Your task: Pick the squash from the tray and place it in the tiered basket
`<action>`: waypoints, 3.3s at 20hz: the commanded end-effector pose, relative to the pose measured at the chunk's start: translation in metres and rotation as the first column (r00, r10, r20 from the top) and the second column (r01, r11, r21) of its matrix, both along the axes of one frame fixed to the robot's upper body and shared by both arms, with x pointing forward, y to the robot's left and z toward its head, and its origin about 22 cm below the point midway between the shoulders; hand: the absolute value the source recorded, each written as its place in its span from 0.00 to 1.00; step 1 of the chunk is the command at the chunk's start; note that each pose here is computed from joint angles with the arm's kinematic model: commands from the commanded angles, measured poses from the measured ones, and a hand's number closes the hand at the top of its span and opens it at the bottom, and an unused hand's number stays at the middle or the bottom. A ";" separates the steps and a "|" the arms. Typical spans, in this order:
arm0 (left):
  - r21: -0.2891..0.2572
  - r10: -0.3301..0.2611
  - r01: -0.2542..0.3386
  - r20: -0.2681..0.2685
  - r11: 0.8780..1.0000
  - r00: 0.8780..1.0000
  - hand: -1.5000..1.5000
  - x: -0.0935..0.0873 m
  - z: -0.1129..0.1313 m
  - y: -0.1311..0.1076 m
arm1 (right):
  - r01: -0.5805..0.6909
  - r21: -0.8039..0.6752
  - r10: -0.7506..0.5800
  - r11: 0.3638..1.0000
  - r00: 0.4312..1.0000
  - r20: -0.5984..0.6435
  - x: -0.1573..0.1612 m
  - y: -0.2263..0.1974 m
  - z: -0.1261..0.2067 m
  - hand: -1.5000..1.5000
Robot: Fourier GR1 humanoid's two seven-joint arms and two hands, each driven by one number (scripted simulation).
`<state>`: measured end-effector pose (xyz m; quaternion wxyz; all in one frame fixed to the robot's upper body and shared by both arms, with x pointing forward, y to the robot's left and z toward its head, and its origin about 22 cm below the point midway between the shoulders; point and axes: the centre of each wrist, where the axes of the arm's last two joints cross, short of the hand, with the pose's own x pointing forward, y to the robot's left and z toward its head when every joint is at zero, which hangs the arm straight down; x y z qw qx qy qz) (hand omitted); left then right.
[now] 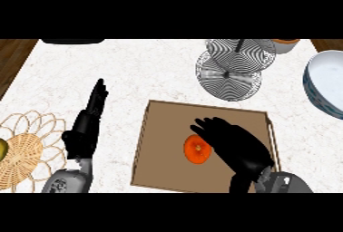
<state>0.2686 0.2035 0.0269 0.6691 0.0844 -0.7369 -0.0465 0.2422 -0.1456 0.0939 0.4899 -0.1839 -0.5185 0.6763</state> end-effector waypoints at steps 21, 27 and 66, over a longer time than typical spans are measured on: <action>-0.013 0.007 -0.007 -0.004 1.000 1.000 0.50 0.005 0.002 -0.010 | 0.019 0.002 -0.019 1.000 0.999 -0.047 0.026 0.037 -0.047 0.00; 0.002 -0.008 0.008 -0.011 1.000 1.000 0.50 -0.003 0.012 0.012 | 0.041 0.019 -0.040 0.999 0.996 -0.082 0.013 0.021 -0.058 0.00; 0.003 -0.001 0.001 -0.014 1.000 1.000 0.50 0.008 0.013 0.010 | 0.753 -0.076 -0.634 0.653 0.599 0.490 0.058 0.112 0.059 1.00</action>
